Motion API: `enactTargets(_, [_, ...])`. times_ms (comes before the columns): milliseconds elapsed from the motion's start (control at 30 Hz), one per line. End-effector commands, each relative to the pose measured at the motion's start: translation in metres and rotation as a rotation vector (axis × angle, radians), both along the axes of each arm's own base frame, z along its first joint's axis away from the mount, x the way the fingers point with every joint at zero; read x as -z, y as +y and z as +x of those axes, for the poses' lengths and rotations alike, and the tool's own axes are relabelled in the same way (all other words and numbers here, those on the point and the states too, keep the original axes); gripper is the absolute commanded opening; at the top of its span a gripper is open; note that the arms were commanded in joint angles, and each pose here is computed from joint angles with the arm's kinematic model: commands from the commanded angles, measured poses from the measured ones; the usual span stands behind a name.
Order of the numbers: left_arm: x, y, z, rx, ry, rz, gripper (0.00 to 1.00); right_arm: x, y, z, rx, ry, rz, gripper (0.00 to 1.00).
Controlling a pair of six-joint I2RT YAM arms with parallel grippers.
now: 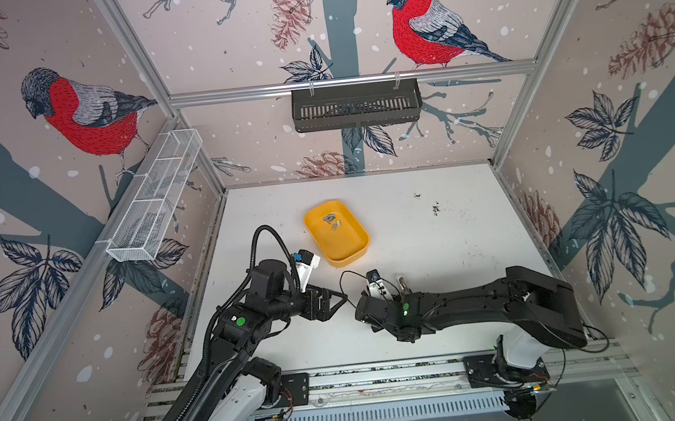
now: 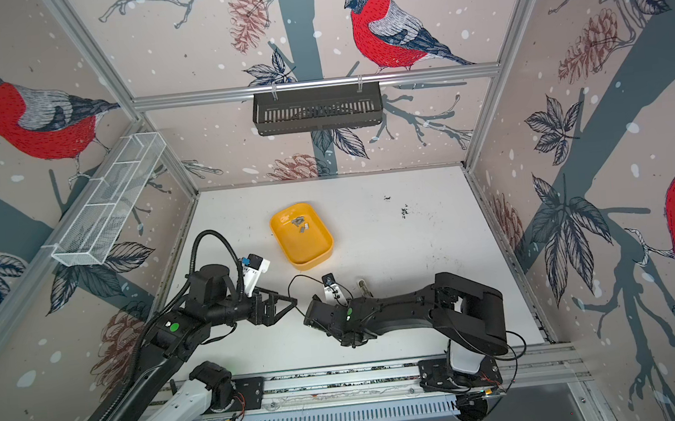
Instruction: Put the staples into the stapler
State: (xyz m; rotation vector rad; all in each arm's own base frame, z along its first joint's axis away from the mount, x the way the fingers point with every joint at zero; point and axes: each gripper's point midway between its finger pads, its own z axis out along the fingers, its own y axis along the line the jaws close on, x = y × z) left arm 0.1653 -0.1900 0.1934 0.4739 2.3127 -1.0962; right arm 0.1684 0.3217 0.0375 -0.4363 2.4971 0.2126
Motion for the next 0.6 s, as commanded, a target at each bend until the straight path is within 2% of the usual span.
enactTargets(0, [-0.006, -0.003, -0.001, 0.022, -0.024, -0.02, 0.99, -0.002, -0.005, 0.002, 0.025, -0.014, -0.018, 0.2])
enactTargets(267, [-0.006, -0.003, -0.001, 0.024, -0.025, -0.021, 0.99, -0.007, -0.003, 0.004, 0.031, -0.028, -0.01, 0.28])
enactTargets(567, [-0.005, -0.003, -0.001, 0.023, -0.023, -0.021, 0.99, -0.019, -0.001, 0.007, 0.039, -0.046, 0.026, 0.25])
